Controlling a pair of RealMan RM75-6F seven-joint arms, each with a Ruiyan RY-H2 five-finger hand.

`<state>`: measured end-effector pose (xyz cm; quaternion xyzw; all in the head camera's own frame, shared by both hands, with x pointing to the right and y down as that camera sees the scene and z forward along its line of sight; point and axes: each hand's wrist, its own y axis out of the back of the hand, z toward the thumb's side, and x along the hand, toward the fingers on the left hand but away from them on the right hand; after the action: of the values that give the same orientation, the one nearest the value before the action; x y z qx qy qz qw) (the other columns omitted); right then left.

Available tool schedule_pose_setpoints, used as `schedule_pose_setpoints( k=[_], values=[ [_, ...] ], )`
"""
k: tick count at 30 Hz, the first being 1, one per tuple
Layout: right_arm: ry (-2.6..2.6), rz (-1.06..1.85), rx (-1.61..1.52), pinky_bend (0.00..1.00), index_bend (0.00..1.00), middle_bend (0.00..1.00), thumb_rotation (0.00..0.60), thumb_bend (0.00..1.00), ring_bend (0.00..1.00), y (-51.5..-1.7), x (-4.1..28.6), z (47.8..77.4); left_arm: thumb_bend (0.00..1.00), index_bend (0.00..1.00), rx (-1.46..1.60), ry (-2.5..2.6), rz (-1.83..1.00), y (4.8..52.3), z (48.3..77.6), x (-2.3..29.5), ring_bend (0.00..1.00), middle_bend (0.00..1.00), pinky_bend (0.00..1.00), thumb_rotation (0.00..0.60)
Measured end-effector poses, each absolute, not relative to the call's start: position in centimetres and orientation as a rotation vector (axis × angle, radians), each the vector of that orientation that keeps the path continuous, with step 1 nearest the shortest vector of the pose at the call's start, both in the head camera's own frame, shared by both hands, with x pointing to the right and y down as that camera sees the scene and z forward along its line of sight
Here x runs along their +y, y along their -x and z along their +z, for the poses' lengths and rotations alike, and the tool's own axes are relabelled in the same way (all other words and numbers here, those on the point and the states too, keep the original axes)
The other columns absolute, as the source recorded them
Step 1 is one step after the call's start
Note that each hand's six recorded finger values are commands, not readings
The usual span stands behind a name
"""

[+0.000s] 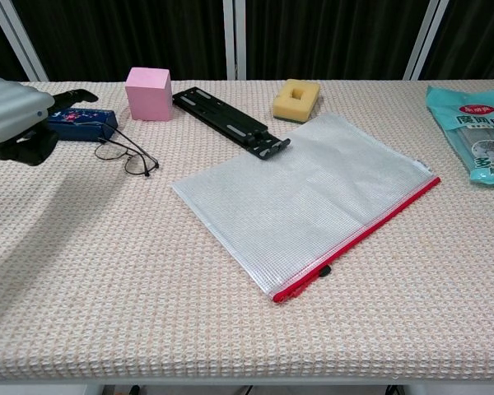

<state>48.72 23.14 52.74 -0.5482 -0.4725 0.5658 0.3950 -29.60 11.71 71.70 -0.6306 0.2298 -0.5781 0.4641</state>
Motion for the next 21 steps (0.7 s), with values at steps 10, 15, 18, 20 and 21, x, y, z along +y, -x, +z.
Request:
schedule_pose_setpoints(
  k=[10,15,18,20,21],
  values=[
    [1.395,1.444,-1.190,0.00,0.00,0.00,0.600,0.44,0.00,-48.6,23.0,53.0,0.68,0.00,0.578,1.584,-1.431,29.8,73.8,12.9,0.94,0.91,0.91,0.600],
    [1.396,1.448,-1.186,0.00,0.00,0.00,0.600,0.44,0.00,-48.5,23.0,53.1,0.68,0.00,0.610,1.603,-1.429,29.7,74.1,12.8,0.94,0.91,0.91,0.600],
    [1.394,1.449,-1.186,0.00,0.00,0.00,0.600,0.44,0.00,-48.6,23.0,53.1,0.68,0.00,0.611,1.608,-1.436,29.7,74.3,12.8,0.94,0.91,0.91,0.600],
    [1.393,1.449,-1.187,0.00,0.00,0.00,0.600,0.44,0.00,-48.6,23.0,53.0,0.68,0.00,0.613,1.615,-1.441,29.6,74.5,12.8,0.94,0.91,0.91,0.600],
    [1.392,1.449,-1.187,0.00,0.00,0.00,0.600,0.44,0.00,-48.6,23.0,53.0,0.68,0.00,0.615,1.619,-1.444,29.6,74.6,12.8,0.94,0.91,0.91,0.600]
  ],
)
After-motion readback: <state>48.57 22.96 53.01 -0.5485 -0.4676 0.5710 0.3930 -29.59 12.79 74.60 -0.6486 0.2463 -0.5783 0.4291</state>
